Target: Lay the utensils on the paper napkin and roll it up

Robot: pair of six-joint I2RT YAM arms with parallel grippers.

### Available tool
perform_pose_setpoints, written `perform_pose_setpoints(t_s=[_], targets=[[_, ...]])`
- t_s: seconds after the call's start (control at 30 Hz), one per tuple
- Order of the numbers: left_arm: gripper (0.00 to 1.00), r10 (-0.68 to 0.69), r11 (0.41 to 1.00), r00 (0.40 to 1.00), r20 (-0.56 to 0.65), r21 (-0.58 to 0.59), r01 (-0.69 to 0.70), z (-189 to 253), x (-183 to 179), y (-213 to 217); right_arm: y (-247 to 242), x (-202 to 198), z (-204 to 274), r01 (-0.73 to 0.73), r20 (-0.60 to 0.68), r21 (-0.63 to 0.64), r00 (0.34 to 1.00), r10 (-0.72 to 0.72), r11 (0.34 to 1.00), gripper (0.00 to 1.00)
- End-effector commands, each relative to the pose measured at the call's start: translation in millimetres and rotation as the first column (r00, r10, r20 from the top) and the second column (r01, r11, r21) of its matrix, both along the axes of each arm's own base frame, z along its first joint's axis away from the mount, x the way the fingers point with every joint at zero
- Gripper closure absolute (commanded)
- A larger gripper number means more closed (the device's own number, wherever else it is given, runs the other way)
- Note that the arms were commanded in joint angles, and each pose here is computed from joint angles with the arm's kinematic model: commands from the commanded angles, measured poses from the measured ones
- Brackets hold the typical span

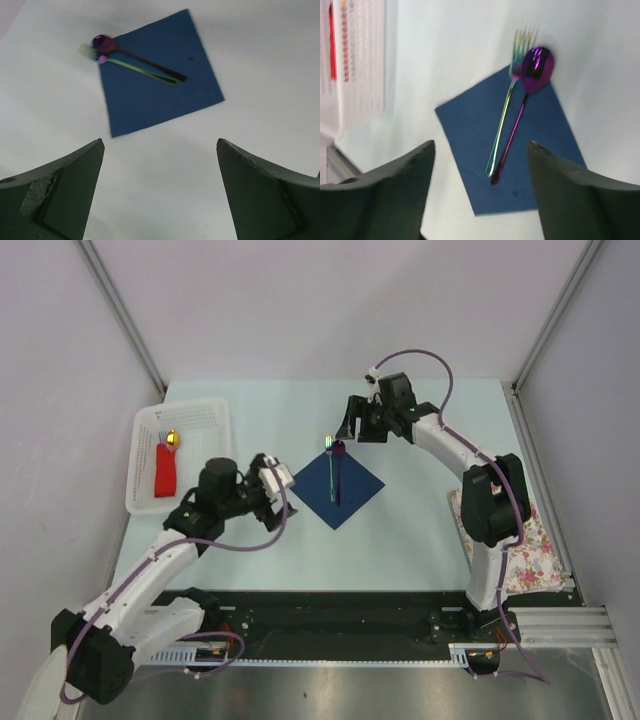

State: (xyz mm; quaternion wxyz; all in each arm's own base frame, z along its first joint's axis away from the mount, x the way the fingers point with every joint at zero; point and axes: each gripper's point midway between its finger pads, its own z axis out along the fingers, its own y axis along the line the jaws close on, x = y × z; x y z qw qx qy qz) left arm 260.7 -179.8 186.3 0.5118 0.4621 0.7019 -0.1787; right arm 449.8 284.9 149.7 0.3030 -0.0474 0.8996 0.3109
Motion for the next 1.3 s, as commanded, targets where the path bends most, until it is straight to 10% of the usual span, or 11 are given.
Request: perform_pose_setpoints(t_s=[0.0,0.37,0.8,1.27], targets=[[0.0,-0.221,0.974,0.966,0.135,0.082,0.212,-13.3,-9.1,-37.5,-14.1,-45.1,-3.8,-0.201,-0.043,0.042,0.978,0.203,0.979,0.08],[0.03,-0.42,0.891,0.907,-0.022,0.182,0.417,-77.9,-20.0,-106.8,-63.4,-55.4,-23.6,-0.171,-0.14,0.1,0.973,0.184,0.98,0.0],[0.57,-0.552,0.775,0.832,-0.059,0.333,0.538,-122.5,-14.9,-133.7,-72.7,-50.1,-24.9,-0.159,-0.158,0.125,0.971,0.178,0.979,0.0],[0.64,-0.551,0.709,0.812,-0.194,0.404,0.578,-146.0,-17.5,-137.3,-85.6,-41.8,-32.7,-0.125,-0.193,0.154,0.969,0.154,0.98,0.0]])
